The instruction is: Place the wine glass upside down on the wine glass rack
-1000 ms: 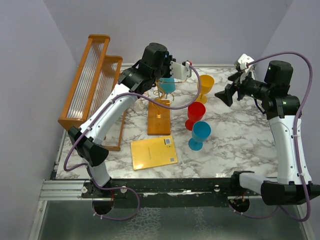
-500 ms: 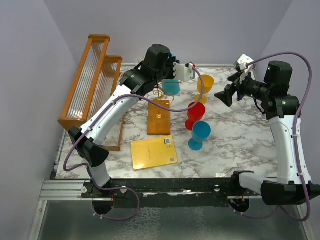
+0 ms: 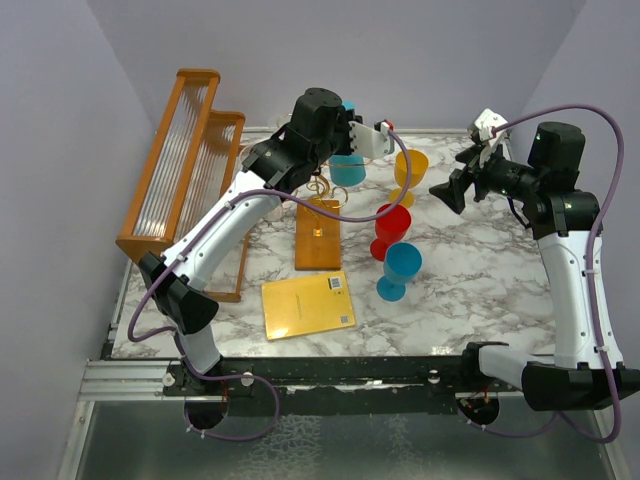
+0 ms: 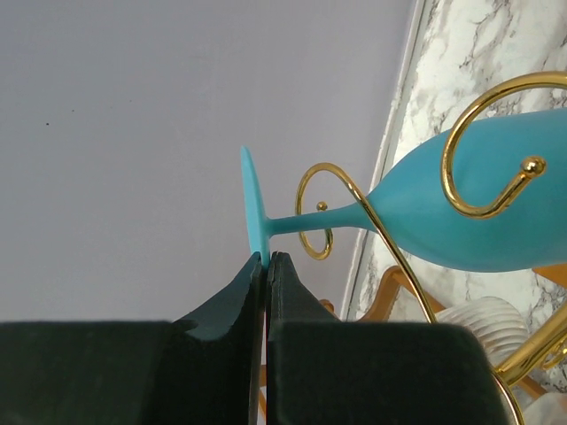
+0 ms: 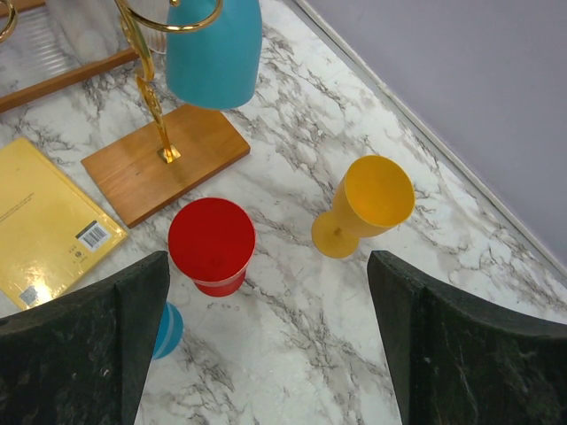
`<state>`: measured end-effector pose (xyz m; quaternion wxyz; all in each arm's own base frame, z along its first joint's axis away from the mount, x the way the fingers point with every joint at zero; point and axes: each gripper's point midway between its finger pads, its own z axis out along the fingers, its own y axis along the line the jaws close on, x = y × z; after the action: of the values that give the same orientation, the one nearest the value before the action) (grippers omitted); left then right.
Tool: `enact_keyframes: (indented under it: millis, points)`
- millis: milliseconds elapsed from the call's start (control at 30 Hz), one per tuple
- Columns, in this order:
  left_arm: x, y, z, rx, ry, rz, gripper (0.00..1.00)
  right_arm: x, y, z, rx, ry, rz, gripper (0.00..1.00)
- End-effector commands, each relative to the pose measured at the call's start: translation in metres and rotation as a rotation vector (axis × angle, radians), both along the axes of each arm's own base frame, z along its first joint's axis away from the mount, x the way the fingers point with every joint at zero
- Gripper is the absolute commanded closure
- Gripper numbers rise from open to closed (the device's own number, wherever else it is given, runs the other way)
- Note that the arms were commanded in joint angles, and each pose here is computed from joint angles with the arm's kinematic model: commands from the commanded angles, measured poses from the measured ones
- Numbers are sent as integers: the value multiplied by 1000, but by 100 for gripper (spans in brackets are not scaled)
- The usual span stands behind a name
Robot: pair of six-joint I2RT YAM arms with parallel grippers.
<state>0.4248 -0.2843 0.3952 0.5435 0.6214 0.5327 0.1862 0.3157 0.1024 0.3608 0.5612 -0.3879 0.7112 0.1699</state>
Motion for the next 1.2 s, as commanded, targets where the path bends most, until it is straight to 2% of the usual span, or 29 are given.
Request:
enact_keyframes:
  millis: [0,767,1167]
  points:
    - [6,-7,12,-50,-54,22,100,-3,1,7,0,-39,13,7]
    - [26,0,-4,-9,-54,139,96,-4,2,6,1,-36,19,7]
    - [19,10,-11,12,-7,165,92,-3,2,5,2,-35,20,6]
